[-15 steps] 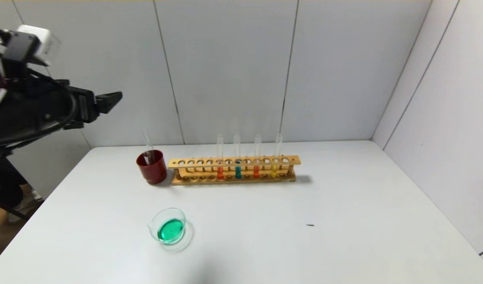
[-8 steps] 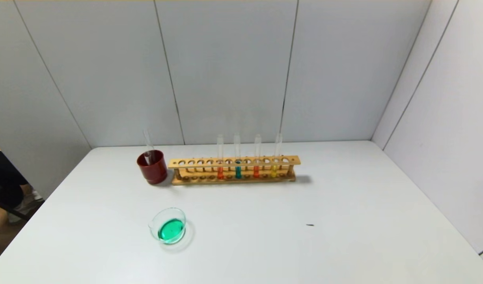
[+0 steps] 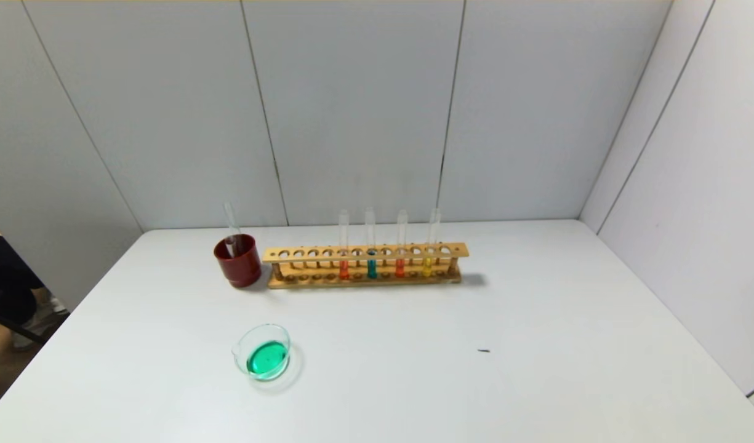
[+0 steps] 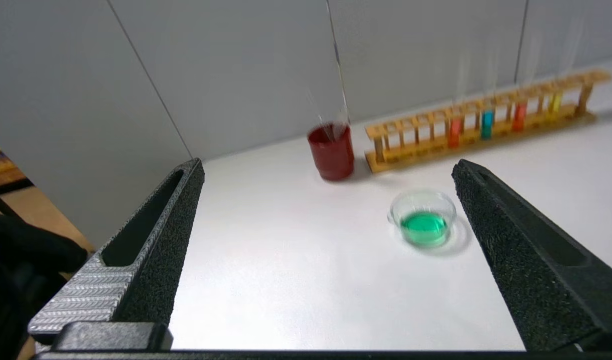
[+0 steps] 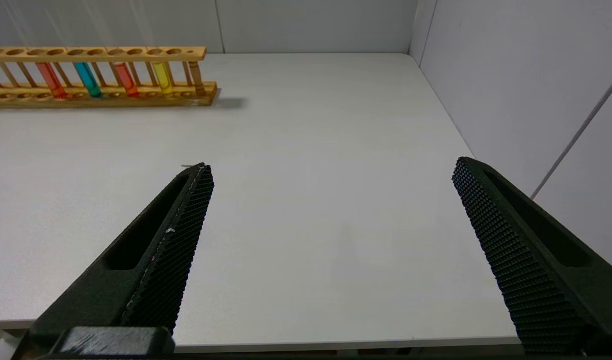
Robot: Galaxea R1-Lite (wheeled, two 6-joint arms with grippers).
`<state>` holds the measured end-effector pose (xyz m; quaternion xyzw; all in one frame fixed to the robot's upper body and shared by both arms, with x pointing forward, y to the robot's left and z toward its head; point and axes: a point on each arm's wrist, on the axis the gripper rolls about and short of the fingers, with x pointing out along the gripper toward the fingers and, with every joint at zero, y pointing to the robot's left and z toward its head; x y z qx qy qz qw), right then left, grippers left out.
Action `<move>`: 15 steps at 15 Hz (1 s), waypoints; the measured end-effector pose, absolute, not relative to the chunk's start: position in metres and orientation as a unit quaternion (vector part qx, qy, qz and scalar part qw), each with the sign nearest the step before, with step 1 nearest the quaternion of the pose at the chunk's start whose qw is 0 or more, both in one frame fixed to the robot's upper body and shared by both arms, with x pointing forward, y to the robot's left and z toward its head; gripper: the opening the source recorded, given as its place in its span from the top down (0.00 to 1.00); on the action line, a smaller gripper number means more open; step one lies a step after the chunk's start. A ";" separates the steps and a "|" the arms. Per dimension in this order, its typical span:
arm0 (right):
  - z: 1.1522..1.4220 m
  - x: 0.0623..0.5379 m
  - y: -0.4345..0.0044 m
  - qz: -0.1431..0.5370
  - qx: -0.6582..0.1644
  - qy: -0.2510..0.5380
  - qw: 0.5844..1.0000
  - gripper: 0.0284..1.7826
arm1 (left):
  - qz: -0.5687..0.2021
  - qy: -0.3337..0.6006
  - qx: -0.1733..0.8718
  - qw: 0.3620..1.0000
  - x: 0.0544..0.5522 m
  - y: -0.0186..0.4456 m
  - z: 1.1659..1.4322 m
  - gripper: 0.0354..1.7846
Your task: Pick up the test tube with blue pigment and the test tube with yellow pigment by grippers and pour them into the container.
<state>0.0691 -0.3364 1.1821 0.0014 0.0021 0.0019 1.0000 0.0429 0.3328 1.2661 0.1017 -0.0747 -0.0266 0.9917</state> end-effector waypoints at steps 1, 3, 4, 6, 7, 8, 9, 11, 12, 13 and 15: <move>1.182 0.069 -0.336 0.002 0.002 0.002 1.000 0.02 | -0.030 -0.061 0.100 0.993 0.046 0.333 1.250 0.02; 1.182 0.069 -0.336 0.002 0.002 0.002 1.000 0.02 | -0.034 -0.032 0.097 0.994 0.055 0.332 1.221 0.02; 1.182 0.069 -0.336 0.002 0.002 0.002 1.000 0.02 | -0.036 -0.019 0.096 0.995 0.060 0.332 1.208 0.02; 1.182 0.069 -0.336 0.002 0.001 0.002 1.000 0.02 | -0.036 -0.004 0.086 0.996 0.067 0.332 1.189 0.02; 1.182 0.069 -0.336 0.002 0.002 0.002 1.000 0.02 | -0.036 0.000 0.083 0.996 0.068 0.332 1.185 0.02; 1.182 0.069 -0.336 0.002 0.002 0.002 1.000 0.02 | -0.036 0.003 0.082 0.996 0.068 0.332 1.184 0.02; 1.182 0.069 -0.336 0.002 0.002 0.002 1.000 0.02 | -0.036 0.004 0.081 0.996 0.068 0.332 1.182 0.02; 1.182 0.069 -0.336 0.002 0.001 0.002 1.000 0.02 | -0.037 0.006 0.081 0.996 0.068 0.332 1.182 0.02; 1.182 0.069 -0.336 0.002 0.001 0.002 1.000 0.02 | -0.036 0.007 0.080 0.996 0.068 0.332 1.181 0.02; 1.182 0.069 -0.336 0.002 0.002 0.002 1.000 0.02 | -0.036 0.007 0.079 0.996 0.068 0.332 1.181 0.02; 1.182 0.069 -0.336 0.001 0.002 0.002 1.000 0.02 | -0.035 0.007 0.080 0.996 0.068 0.332 1.181 0.02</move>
